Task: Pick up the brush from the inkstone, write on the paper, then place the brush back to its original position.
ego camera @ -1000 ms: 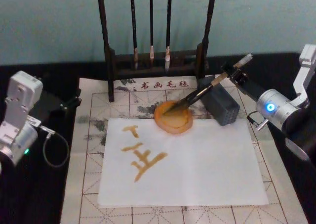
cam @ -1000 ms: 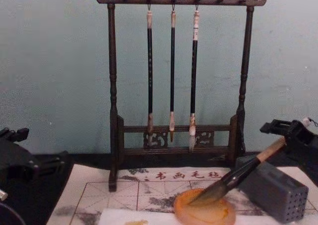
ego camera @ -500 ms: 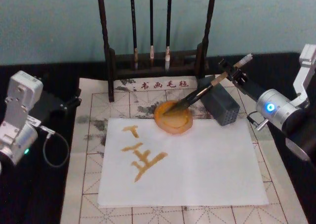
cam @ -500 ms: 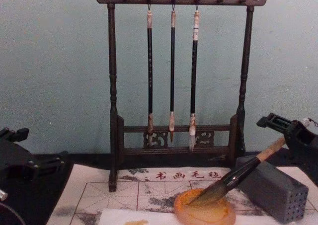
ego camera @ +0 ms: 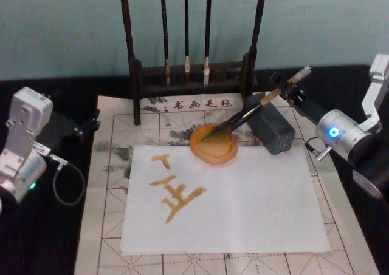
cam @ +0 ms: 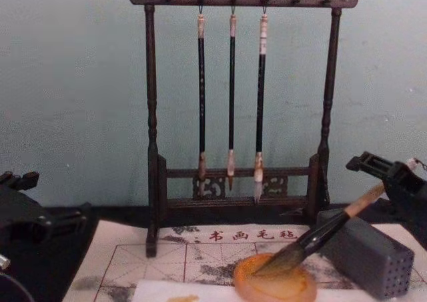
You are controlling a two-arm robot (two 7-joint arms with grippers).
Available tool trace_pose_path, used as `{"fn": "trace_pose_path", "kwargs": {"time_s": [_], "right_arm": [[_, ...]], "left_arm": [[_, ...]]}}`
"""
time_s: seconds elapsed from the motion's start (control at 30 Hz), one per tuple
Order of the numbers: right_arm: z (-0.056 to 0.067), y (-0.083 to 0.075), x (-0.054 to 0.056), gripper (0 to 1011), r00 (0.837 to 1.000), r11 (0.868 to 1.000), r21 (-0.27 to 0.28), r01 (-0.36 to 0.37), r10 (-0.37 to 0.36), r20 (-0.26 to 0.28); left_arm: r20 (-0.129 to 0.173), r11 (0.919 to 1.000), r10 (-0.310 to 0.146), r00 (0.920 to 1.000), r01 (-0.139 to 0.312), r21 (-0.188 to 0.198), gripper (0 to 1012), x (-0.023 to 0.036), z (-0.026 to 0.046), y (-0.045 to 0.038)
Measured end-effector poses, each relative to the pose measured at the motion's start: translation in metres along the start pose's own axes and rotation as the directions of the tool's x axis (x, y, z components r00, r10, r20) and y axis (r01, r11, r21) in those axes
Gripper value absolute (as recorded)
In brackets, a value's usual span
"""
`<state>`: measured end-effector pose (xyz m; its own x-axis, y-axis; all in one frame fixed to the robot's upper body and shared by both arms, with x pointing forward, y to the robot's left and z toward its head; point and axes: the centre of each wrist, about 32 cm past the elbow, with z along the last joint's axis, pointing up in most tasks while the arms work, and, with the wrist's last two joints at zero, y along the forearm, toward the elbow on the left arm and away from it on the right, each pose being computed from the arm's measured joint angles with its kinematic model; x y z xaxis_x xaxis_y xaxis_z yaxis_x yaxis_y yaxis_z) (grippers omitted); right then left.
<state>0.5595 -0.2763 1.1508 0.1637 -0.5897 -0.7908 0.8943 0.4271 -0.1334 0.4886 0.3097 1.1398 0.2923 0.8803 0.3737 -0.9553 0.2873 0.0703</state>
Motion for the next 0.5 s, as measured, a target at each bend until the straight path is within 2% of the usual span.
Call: {"fn": "trace_pose_path", "kwargs": {"time_s": [0.23, 0.5], "right_arm": [[0.000, -0.011, 0.002, 1002, 1.000, 1.000, 0.009, -0.006, 0.006, 0.015], [-0.002, -0.039, 0.005, 1002, 0.998, 0.999, 0.025, -0.035, 0.033, 0.060]], "left_arm": [[0.000, 1.0000, 0.000, 1.0000, 0.000, 0.000, 1001, 0.0000, 0.0000, 0.0000], [0.000, 1.0000, 0.000, 1.0000, 0.000, 0.000, 1001, 0.0000, 0.0000, 0.0000]]}}
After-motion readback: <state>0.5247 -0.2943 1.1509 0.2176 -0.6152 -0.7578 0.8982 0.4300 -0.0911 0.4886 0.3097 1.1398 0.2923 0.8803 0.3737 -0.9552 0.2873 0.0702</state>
